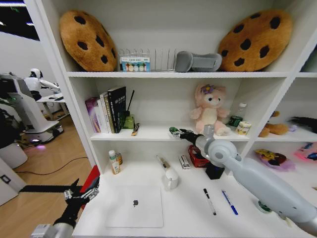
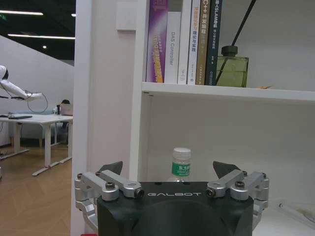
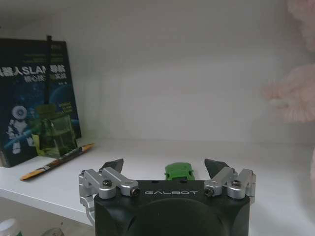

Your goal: Organize the objects on the table.

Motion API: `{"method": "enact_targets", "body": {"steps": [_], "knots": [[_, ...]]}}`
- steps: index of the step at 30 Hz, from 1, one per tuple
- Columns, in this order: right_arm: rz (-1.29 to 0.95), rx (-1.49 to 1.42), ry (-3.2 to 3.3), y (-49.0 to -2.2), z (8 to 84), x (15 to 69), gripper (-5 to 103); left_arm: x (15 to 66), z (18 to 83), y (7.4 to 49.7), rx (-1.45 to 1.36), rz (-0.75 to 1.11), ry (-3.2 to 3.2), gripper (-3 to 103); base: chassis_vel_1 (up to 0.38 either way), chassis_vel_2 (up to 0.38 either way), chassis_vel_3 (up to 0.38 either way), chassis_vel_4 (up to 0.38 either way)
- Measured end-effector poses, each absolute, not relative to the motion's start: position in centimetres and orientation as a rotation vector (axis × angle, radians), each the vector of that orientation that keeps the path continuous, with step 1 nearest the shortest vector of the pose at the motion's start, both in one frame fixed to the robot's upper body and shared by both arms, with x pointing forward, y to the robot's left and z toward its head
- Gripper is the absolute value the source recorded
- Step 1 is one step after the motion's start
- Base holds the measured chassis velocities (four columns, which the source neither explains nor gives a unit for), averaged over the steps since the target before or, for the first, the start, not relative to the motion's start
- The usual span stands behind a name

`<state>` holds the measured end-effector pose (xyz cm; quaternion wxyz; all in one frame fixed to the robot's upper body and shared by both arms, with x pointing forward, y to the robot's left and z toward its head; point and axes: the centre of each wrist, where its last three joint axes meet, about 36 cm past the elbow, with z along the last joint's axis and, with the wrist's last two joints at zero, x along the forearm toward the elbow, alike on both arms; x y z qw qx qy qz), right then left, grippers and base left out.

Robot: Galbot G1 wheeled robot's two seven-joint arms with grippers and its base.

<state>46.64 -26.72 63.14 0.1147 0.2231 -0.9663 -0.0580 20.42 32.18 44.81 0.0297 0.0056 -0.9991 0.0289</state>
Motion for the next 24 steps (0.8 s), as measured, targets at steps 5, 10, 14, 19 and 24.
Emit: {"method": "enact_targets", "body": {"steps": [5,10,14,19,24], "knots": [[-0.071,0.748,-2.938,-27.8,65.6,41.3,100,20.4,45.0,32.0,0.029,0.102,-3.088,100,0.0,0.0,0.0,0.0],[-0.045,0.772,-2.953,-27.6,65.7,38.6,100,20.3,45.1,31.9,0.037,0.109,-3.091,100,0.0,0.0,0.0,0.0],[-0.039,0.752,-2.999,-27.6,65.2,36.1,100,20.2,45.4,32.1,0.052,0.104,-3.102,100,0.0,0.0,0.0,0.0],[-0.021,0.706,-3.048,-28.2,62.3,32.6,100,20.2,45.4,32.1,0.115,0.168,-3.113,100,0.0,0.0,0.0,0.0],[-0.003,0.638,-3.084,-29.1,60.5,30.2,100,20.1,45.2,32.1,0.127,0.175,-3.108,100,0.0,0.0,0.0,0.0]]}}
